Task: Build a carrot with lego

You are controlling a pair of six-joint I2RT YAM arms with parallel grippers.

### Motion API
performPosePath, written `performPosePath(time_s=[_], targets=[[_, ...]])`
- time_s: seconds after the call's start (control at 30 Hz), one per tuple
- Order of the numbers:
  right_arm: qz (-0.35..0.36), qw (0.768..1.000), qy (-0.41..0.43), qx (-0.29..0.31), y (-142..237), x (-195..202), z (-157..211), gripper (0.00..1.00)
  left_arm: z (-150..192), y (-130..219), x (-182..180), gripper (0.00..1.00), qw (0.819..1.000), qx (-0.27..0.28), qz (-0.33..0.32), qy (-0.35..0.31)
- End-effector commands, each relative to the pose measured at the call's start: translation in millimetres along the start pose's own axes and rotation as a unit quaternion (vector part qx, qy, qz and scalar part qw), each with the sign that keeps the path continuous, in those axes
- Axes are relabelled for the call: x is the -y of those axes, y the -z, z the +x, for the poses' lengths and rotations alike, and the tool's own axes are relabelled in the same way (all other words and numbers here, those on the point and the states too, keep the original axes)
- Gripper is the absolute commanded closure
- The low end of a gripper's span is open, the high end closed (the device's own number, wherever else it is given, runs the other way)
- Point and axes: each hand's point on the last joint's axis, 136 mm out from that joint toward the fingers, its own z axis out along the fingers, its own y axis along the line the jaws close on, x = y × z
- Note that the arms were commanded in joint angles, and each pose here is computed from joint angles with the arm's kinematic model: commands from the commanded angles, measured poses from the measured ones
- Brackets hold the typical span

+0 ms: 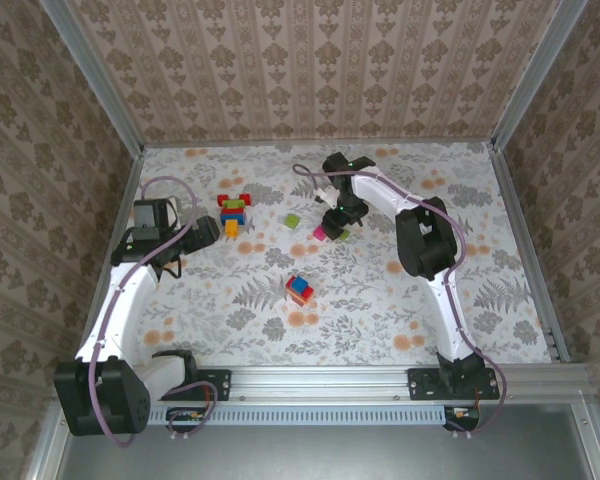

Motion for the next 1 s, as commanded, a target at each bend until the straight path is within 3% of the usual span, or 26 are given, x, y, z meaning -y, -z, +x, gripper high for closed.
performPosePath(time_s=[0.0,0.27,0.5,0.77,0.97], targets=[[-0.013,1.000,0.011,-0.017,-6,-6,3,0.29,-7,2,4,0.00,1.000,0.005,0.003,-0.013],[-0.006,0.999,0.019,-0.039,-23,-12,6,0.37,-7,2,4,0.00,1.000,0.005,0.003,-0.011],[-0.003,0.999,0.012,-0.038,-22,-13,5,0.60,-8,2,3,0.00,1.000,0.005,0.003,-0.011],[-0.003,0.997,-0.074,0.012,35,-16,3,0.68,-8,2,4,0.00,1.000,0.005,0.006,-0.011],[-0.034,0.994,-0.092,0.054,82,-56,30,0.68,-6,1,4,0.00,1.000,0.003,0.007,-0.010]])
